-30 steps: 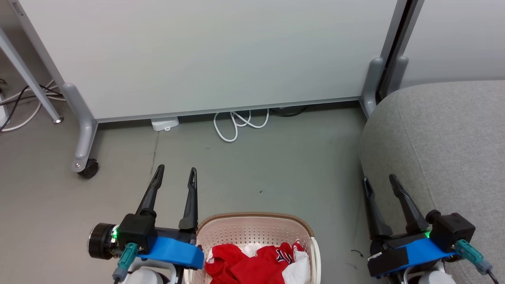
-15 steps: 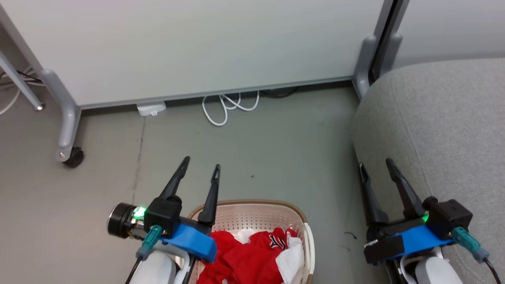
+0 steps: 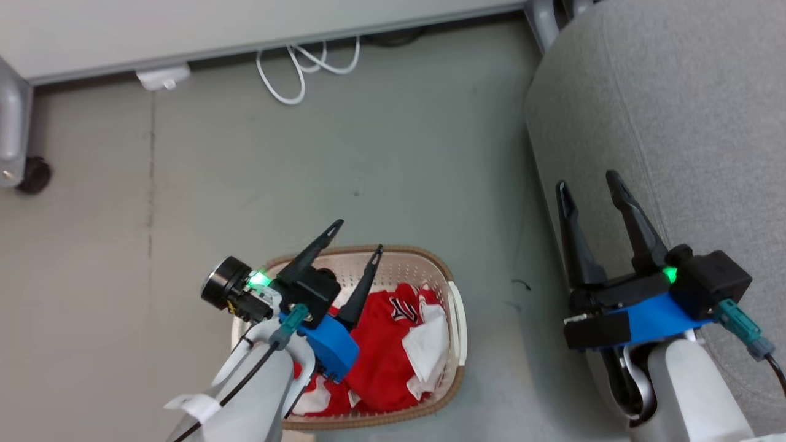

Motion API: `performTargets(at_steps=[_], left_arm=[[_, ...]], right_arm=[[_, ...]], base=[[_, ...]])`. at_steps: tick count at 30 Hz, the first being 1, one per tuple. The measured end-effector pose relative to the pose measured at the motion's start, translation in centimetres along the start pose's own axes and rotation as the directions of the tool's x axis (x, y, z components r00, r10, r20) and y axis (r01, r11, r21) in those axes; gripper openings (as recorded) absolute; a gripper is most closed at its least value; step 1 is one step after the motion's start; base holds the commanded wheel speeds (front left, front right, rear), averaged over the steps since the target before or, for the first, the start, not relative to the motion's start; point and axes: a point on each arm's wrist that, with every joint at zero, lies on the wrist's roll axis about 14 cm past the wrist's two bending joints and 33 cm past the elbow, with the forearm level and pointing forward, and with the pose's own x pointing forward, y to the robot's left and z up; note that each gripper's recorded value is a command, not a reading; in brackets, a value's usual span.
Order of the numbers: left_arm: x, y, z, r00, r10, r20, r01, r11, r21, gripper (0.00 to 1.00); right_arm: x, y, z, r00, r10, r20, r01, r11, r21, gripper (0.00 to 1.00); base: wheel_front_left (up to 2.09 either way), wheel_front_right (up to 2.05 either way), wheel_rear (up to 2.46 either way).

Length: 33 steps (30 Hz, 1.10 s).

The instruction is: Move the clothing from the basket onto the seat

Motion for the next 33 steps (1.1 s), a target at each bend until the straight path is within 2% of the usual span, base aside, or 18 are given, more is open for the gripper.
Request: performTargets(at_steps=[7,14,23,27,28,32,33], left_arm=[[2.5,-2.9,-5.5,0.975,-0.17,-0.146,0.173,0.985,0.004,1.0],[3.5,-4.4,-11.5,0.91,-0.284,-0.301,0.3,0.954,0.007,1.0],[1.8,-6.3,-19.3,0.76,-0.411,-0.504,0.492,0.87,0.033,1.0],[0.4,-6.7,-22.3,0.683,-0.44,-0.583,0.561,0.827,0.032,1.0],[-0.1,-6.9,-23.4,0.65,-0.45,-0.612,0.589,0.808,0.031,1.0],[-0.2,-6.8,-24.7,0.614,-0.451,-0.648,0.613,0.789,0.032,1.0],[-0.5,-6.8,-25.7,0.586,-0.451,-0.673,0.637,0.77,0.038,1.0]], right_arm=[[1.7,-1.4,-2.4,0.999,-0.02,-0.042,0.018,1.0,-0.025,1.0],[3.2,-2.8,-5.2,0.996,-0.034,-0.086,0.03,0.998,-0.05,1.0],[4.3,-3.3,-9.2,0.988,-0.03,-0.15,0.021,0.998,-0.057,1.0],[4.6,-3.7,-10.6,0.984,-0.033,-0.173,0.023,0.998,-0.06,1.0],[4.7,-3.9,-11.1,0.983,-0.034,-0.179,0.023,0.998,-0.063,1.0],[4.8,-4.3,-11.9,0.98,-0.038,-0.194,0.024,0.997,-0.074,1.0],[5.0,-4.5,-12.4,0.979,-0.04,-0.198,0.025,0.997,-0.077,1.0]], base=[[0.0,0.0,0.0],[0.0,0.0,0.0],[0.0,0.0,0.0],[0.0,0.0,0.0],[0.0,0.0,0.0],[0.0,0.0,0.0],[0.0,0.0,0.0]])
